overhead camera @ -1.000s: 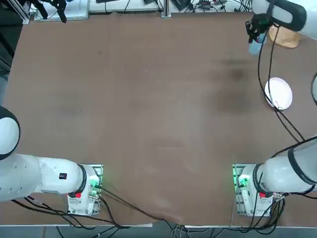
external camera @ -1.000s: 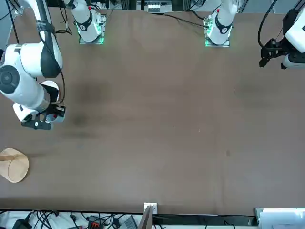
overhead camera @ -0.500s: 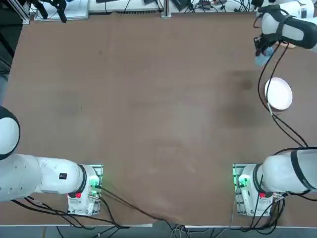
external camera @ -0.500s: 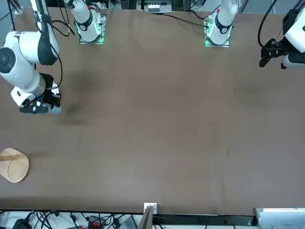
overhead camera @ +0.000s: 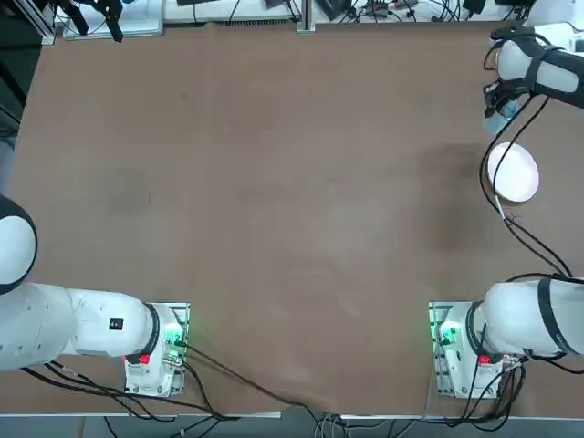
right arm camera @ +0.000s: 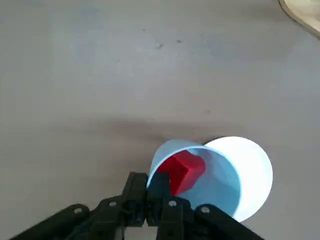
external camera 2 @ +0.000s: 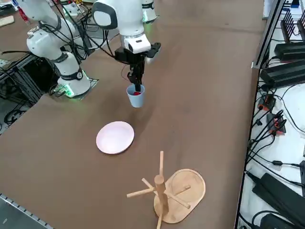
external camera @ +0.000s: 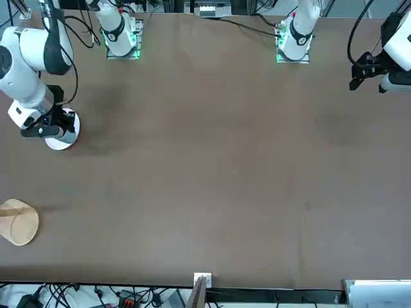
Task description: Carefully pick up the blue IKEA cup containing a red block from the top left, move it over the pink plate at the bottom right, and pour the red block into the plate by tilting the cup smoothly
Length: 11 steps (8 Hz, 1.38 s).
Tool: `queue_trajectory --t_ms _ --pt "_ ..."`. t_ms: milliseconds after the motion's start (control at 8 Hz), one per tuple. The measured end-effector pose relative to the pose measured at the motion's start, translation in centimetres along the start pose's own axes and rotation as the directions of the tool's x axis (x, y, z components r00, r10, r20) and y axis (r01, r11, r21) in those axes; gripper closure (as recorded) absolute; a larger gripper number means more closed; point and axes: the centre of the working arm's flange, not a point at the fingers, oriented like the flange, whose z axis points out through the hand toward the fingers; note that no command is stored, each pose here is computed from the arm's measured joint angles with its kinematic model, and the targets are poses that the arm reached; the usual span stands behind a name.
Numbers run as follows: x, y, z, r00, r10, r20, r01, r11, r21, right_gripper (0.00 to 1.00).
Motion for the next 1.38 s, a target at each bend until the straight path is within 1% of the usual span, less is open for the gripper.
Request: queue_trajectory --t_ms 375,625,750,875,1000,1125,1375 --pt "-2.4 2.9 2.9 0.998 0.054 0.020 -0.054 0.998 0.020 0.98" --pt "-3.8 5.0 3.9 0.990 0.132 0.038 -0.135 0.988 0.074 0.98" --pt "-4.5 6.1 4.3 0.986 0.157 0.048 -0.162 0.976 0.142 0.98" --pt "-5.3 7.1 4.7 0.985 0.167 0.052 -0.174 0.956 0.235 0.98" --pt "-6.0 8.0 4.9 0.983 0.175 0.064 -0.186 0.934 0.304 0.98" --pt "-6.5 8.8 4.7 0.979 0.187 0.085 -0.205 0.917 0.343 0.98" --pt "-7.4 11.1 4.2 0.970 0.207 0.126 -0.240 0.886 0.396 0.98"
